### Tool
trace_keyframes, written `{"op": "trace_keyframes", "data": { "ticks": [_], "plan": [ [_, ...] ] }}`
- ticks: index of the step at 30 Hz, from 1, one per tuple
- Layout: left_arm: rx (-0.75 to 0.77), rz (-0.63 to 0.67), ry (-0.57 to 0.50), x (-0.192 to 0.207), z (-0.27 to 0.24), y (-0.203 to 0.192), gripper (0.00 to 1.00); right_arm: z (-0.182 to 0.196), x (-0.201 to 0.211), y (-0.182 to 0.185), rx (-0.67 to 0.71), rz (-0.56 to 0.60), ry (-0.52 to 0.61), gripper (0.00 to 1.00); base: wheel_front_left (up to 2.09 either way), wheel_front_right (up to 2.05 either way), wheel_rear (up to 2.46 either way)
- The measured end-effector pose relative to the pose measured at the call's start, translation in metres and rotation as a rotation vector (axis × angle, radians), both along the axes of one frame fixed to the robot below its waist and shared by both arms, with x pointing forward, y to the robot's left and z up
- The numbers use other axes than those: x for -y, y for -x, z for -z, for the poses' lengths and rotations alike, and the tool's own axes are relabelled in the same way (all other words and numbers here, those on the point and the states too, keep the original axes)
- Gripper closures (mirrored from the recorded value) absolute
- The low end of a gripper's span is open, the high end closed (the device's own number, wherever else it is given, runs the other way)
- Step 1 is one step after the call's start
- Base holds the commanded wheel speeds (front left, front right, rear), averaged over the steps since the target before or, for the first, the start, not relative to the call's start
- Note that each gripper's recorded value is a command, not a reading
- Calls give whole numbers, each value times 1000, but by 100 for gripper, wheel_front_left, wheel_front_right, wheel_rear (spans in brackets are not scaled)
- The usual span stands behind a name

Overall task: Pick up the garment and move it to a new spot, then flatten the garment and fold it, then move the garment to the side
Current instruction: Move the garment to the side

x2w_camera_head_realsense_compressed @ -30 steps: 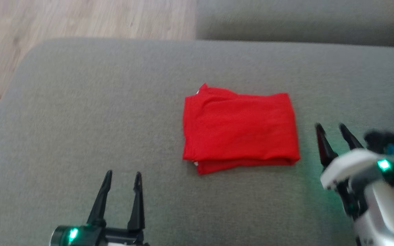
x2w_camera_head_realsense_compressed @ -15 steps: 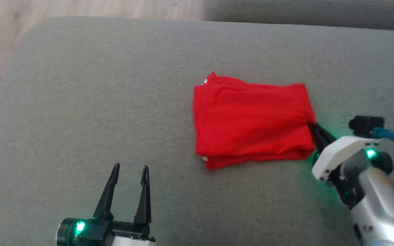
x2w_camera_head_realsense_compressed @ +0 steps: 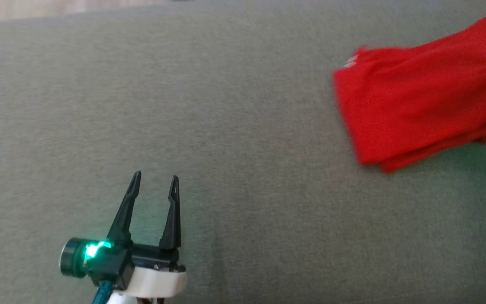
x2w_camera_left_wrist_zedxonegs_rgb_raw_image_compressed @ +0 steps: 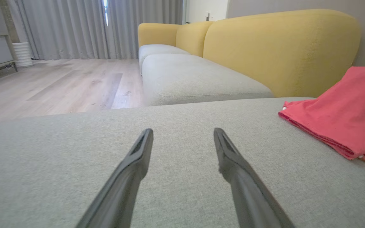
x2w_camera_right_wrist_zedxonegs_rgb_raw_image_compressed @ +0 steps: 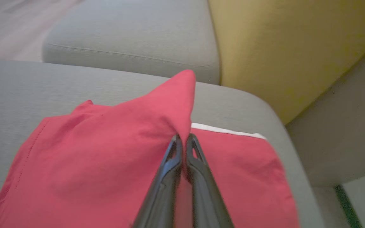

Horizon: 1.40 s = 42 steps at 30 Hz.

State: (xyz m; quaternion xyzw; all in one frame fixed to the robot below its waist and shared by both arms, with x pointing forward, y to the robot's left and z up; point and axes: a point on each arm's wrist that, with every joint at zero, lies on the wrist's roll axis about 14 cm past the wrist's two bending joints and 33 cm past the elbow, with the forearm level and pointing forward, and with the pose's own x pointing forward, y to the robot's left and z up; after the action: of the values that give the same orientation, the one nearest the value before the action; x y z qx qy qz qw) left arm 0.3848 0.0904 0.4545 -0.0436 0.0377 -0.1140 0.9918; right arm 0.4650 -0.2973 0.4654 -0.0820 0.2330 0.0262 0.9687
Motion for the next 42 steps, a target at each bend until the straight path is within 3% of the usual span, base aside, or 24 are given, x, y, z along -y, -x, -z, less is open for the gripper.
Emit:
{"op": "trace_keyframes", "data": {
  "ticks": [6, 7, 8, 12, 14, 17, 22, 25, 28, 33, 42],
  "plan": [
    [-27, 71, 6, 19, 16, -16, 0, -28, 75, 7, 0, 123, 154, 100, 0, 0, 0],
    [-28, 78, 7, 22, 17, -19, 0, -34, 86, 8, 2, 142, 185, 96, 0, 0, 0],
    [-30, 85, 6, 24, 19, -20, 0, -39, 95, 8, 8, 157, 214, 0, 0, 0, 0],
    [-32, 103, 7, 28, 21, -23, 0, -51, 99, 6, 54, 160, 280, 0, 0, 0, 0],
    [-23, 99, 3, 26, 17, -22, 0, -54, 83, 2, 107, 146, 256, 0, 0, 0, 0],
    [-1, 87, -4, 22, 8, -17, 0, -33, 40, 8, 109, 100, 150, 0, 0, 0, 0],
    [28, 54, -8, 11, -8, 0, 0, 30, -37, 55, 7, 21, -36, 0, 0, 0, 0],
    [28, 14, -3, 1, -13, 17, 0, 43, -79, 73, 19, -21, -147, 0, 0, 0, 0],
    [33, -47, 2, -15, -18, 38, 0, 37, -130, 86, 122, -84, -270, 0, 0, 0, 0],
    [42, -119, 4, -33, -21, 67, 0, 21, -164, 106, 299, -124, -350, 0, 0, 0, 0],
    [99, -207, -2, -57, -36, 94, 0, -30, -163, 133, 490, -135, -286, 0, 0, 0, 0]
  ]
}}
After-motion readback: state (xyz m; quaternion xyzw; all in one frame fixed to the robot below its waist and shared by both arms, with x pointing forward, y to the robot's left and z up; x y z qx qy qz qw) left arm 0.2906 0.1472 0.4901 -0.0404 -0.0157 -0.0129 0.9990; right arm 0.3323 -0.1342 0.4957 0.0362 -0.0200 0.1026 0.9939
